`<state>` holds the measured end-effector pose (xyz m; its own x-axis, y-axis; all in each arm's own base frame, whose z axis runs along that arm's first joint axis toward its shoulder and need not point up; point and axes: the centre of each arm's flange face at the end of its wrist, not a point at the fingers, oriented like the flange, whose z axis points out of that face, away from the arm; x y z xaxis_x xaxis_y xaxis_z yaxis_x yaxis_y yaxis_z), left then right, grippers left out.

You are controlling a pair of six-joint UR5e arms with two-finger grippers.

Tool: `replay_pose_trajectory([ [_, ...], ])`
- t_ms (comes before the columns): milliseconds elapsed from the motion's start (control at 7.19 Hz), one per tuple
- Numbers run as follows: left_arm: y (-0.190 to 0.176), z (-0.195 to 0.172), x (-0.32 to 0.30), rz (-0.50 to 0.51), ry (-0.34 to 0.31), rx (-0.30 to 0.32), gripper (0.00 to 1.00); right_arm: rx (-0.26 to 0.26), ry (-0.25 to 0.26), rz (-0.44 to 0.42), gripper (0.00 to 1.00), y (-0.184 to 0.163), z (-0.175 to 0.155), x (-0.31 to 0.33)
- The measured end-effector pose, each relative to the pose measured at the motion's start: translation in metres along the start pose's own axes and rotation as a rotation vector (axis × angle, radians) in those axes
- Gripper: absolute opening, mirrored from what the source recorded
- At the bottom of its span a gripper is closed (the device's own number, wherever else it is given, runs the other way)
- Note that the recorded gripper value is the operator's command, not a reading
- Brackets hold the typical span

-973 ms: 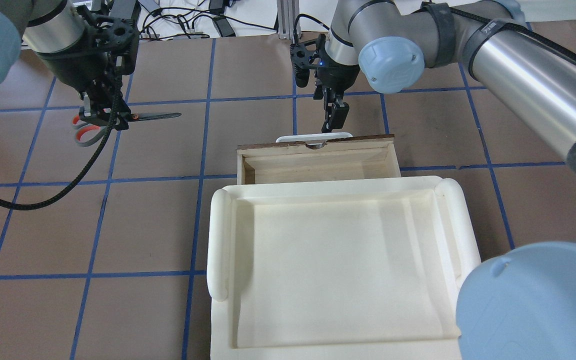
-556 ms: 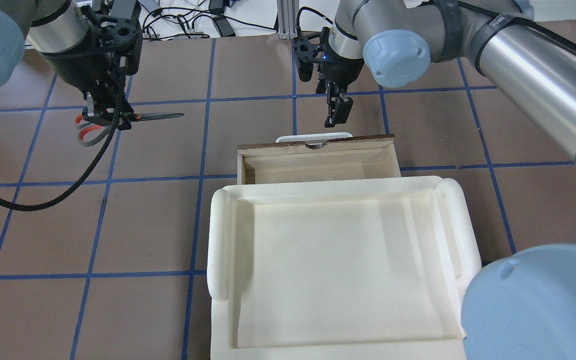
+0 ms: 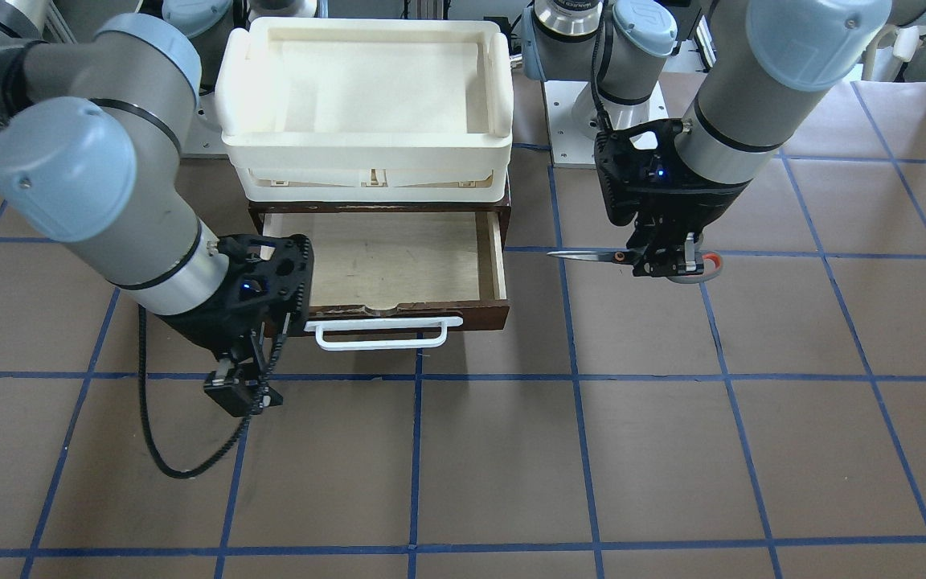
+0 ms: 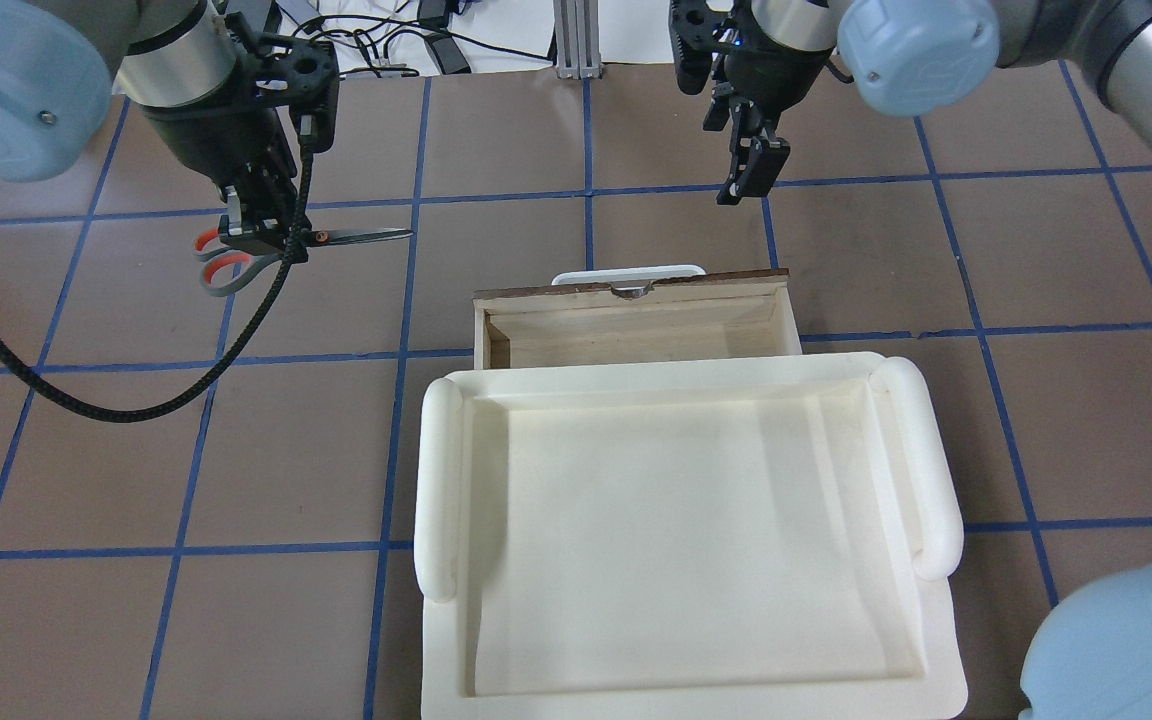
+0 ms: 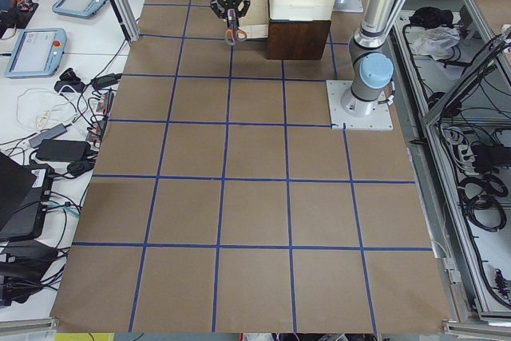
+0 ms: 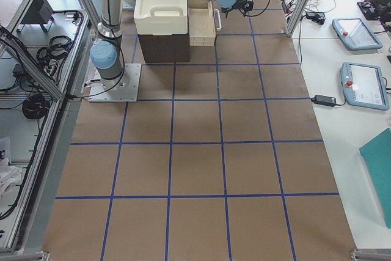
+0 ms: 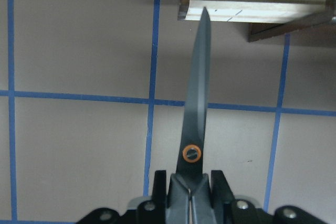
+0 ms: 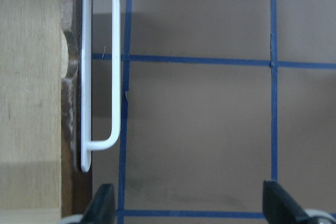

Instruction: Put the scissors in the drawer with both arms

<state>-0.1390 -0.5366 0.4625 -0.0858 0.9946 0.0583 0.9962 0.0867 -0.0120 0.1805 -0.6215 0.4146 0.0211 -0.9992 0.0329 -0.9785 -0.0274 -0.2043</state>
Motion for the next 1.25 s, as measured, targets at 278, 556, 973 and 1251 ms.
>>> replay_pose_trajectory([
  [278,-0.051,0.0,0.002,0.004,-0.002,0.019,0.0,-0.025,0.007,0.099,1.0,0.053,-0.05,-0.018],
  [556,-0.11,0.007,0.005,-0.018,0.003,0.017,0.0,-0.028,0.04,0.182,1.0,0.083,-0.083,-0.03],
  [973,-0.176,0.031,0.013,-0.056,0.025,-0.002,0.0,0.027,0.062,0.354,1.0,0.088,-0.091,-0.031],
  [1251,-0.214,0.045,0.028,-0.06,0.038,-0.015,0.0,0.072,0.065,0.528,1.0,0.093,-0.095,-0.03],
])
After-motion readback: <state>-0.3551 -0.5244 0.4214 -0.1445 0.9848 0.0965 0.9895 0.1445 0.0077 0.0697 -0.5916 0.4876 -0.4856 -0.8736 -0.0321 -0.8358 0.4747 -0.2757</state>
